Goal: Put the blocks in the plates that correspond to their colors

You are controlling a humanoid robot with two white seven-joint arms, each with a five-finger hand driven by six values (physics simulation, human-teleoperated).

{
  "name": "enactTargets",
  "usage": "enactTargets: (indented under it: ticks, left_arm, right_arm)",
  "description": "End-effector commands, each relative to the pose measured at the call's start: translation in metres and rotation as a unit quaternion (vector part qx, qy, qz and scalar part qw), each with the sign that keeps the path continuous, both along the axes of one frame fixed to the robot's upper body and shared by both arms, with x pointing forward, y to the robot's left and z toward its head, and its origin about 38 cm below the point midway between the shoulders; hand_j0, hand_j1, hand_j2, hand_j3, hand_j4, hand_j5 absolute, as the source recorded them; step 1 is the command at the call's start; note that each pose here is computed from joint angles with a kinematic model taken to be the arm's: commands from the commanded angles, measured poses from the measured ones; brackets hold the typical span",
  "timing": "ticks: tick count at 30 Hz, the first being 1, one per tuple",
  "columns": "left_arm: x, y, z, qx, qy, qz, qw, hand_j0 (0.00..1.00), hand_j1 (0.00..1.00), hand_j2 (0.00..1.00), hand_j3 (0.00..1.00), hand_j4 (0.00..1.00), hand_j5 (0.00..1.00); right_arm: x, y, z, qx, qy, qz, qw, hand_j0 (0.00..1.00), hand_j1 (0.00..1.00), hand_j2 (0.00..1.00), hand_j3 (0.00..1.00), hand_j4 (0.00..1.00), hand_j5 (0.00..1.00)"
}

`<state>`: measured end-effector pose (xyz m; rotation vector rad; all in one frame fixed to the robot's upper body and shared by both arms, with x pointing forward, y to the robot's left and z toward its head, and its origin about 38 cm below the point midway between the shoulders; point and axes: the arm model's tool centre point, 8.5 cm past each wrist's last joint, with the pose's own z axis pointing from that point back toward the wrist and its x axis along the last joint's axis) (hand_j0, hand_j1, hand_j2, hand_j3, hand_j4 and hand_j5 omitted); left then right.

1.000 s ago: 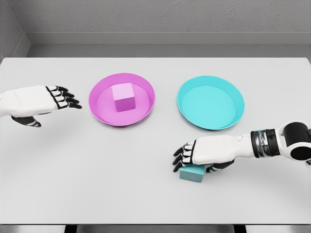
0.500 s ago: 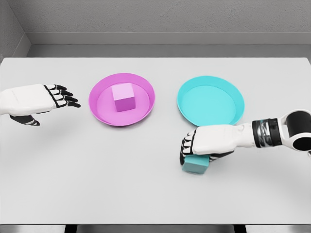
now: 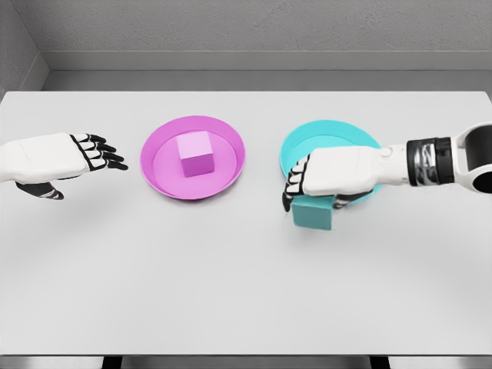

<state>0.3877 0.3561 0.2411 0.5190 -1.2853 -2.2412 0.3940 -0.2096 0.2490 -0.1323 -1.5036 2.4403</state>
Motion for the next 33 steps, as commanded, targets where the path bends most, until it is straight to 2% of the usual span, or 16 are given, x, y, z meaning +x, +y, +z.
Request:
enactTargets:
  ticks: [1, 7, 12, 16, 20, 21, 27, 29, 30, 32, 33]
  left_arm:
    - [0.0, 0.0, 0.001, -0.002, 0.0, 0.001, 1.0, 1.0, 1.0, 1.0, 1.0, 1.0, 1.0]
    - [0.0, 0.0, 0.001, -0.003, 0.0, 0.001, 1.0, 1.0, 1.0, 1.0, 1.0, 1.0, 1.0]
    - [0.0, 0.0, 0.001, -0.003, 0.0, 0.001, 1.0, 1.0, 1.0, 1.0, 1.0, 1.0, 1.0]
    - [0.0, -0.001, 0.001, -0.003, 0.0, 0.0, 1.0, 1.0, 1.0, 1.0, 1.0, 1.0, 1.0]
    - [0.0, -0.001, 0.001, -0.002, 0.0, 0.0, 1.0, 1.0, 1.0, 1.0, 1.0, 1.0, 1.0]
    - [0.0, -0.001, 0.001, -0.002, 0.0, 0.0, 1.0, 1.0, 1.0, 1.0, 1.0, 1.0, 1.0]
    - [0.0, 0.0, 0.001, -0.002, 0.0, 0.001, 1.0, 1.0, 1.0, 1.0, 1.0, 1.0, 1.0]
    - [0.0, 0.0, 0.001, -0.002, 0.0, 0.001, 1.0, 1.0, 1.0, 1.0, 1.0, 1.0, 1.0]
    - [0.0, 0.0, 0.001, -0.002, 0.0, 0.001, 1.0, 1.0, 1.0, 1.0, 1.0, 1.0, 1.0]
    - [0.0, 0.0, 0.001, -0.002, 0.0, 0.001, 1.0, 1.0, 1.0, 1.0, 1.0, 1.0, 1.0]
    - [0.0, 0.0, 0.001, -0.002, 0.0, 0.001, 1.0, 1.0, 1.0, 1.0, 1.0, 1.0, 1.0]
  right_arm:
    - [0.01, 0.001, -0.003, 0.009, 0.008, -0.012, 0.9998, 0.45, 0.45, 0.45, 0.45, 0.45, 0.45]
    - [0.033, -0.007, -0.002, 0.011, 0.01, -0.044, 0.9989, 0.44, 0.44, 0.44, 0.44, 0.44, 0.44]
    - [0.067, -0.018, -0.002, 0.014, 0.015, -0.092, 0.9955, 0.44, 0.44, 0.44, 0.44, 0.44, 0.44]
    - [0.098, -0.032, -0.002, 0.018, 0.024, -0.142, 0.9894, 0.44, 0.44, 0.44, 0.44, 0.44, 0.44]
    - [0.132, -0.057, -0.012, 0.022, 0.049, -0.217, 0.9746, 0.44, 0.44, 0.44, 0.44, 0.44, 0.44]
    - [0.135, -0.058, -0.014, 0.023, 0.053, -0.223, 0.973, 0.44, 0.44, 0.44, 0.44, 0.44, 0.44]
    - [0.136, -0.057, -0.016, 0.023, 0.055, -0.224, 0.9728, 0.45, 0.45, 0.45, 0.45, 0.45, 0.45]
    - [0.136, -0.057, -0.015, 0.024, 0.055, -0.224, 0.9727, 0.48, 0.48, 0.48, 0.48, 0.48, 0.48]
    - [0.136, -0.057, -0.015, 0.024, 0.055, -0.224, 0.9727, 0.55, 0.55, 0.55, 0.55, 0.55, 0.55]
    - [0.136, -0.055, -0.014, 0.028, 0.055, -0.222, 0.9732, 1.0, 1.0, 1.0, 1.0, 1.0, 1.0]
    - [0.135, -0.054, -0.014, 0.029, 0.054, -0.219, 0.9738, 1.0, 1.0, 1.0, 1.0, 1.0, 1.0]
